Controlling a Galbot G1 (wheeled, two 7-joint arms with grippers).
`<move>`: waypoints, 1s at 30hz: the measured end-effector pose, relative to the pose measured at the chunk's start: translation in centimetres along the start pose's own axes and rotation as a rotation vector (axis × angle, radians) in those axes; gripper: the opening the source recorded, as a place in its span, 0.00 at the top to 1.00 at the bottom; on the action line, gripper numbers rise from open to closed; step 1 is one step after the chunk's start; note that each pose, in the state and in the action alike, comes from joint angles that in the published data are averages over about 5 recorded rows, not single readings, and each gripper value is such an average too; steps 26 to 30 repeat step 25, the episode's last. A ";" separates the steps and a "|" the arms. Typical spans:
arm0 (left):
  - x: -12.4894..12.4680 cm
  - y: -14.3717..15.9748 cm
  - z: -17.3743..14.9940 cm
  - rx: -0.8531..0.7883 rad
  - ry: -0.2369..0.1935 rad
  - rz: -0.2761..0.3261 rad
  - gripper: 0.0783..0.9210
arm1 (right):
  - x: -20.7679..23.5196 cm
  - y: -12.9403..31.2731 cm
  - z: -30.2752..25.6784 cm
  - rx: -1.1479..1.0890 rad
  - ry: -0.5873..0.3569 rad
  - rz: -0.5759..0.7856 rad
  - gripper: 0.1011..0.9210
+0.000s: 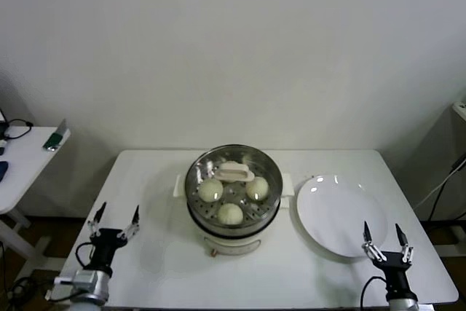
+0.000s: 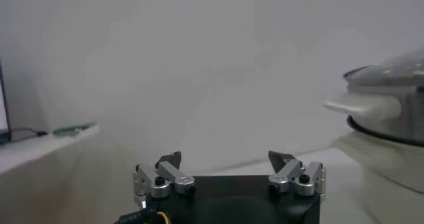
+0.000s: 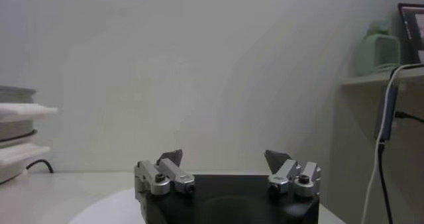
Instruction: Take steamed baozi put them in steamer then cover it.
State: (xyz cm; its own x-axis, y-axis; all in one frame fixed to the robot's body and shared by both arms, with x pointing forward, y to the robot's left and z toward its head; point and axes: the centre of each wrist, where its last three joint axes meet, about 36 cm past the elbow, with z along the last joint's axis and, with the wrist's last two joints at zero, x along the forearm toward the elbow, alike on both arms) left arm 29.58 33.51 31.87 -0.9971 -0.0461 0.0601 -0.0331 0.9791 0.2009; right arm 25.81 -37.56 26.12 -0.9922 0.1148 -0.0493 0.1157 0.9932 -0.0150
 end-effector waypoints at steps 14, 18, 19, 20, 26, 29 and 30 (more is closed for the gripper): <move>1.9 -1.3 2.7 0.094 -0.008 0.040 0.12 | 0.1 0.0 0.1 -0.003 0.015 0.009 0.12; 2.1 -1.4 2.9 0.103 -0.013 0.048 0.12 | 0.2 0.0 0.1 -0.005 0.017 0.011 0.12; 2.2 -1.4 3.0 0.105 -0.013 0.049 0.12 | 0.2 0.0 0.2 -0.006 0.018 0.012 0.12; 2.2 -1.4 3.0 0.107 -0.013 0.050 0.12 | 0.2 0.0 0.2 -0.006 0.019 0.013 0.12; 2.3 -1.5 3.2 0.112 -0.014 0.051 0.12 | 0.2 0.0 0.2 -0.010 0.021 0.016 0.12; 2.3 -1.5 3.2 0.112 -0.014 0.051 0.12 | 0.2 0.0 0.2 -0.010 0.021 0.016 0.12; 2.3 -1.5 3.2 0.112 -0.014 0.051 0.12 | 0.2 0.0 0.2 -0.010 0.021 0.016 0.12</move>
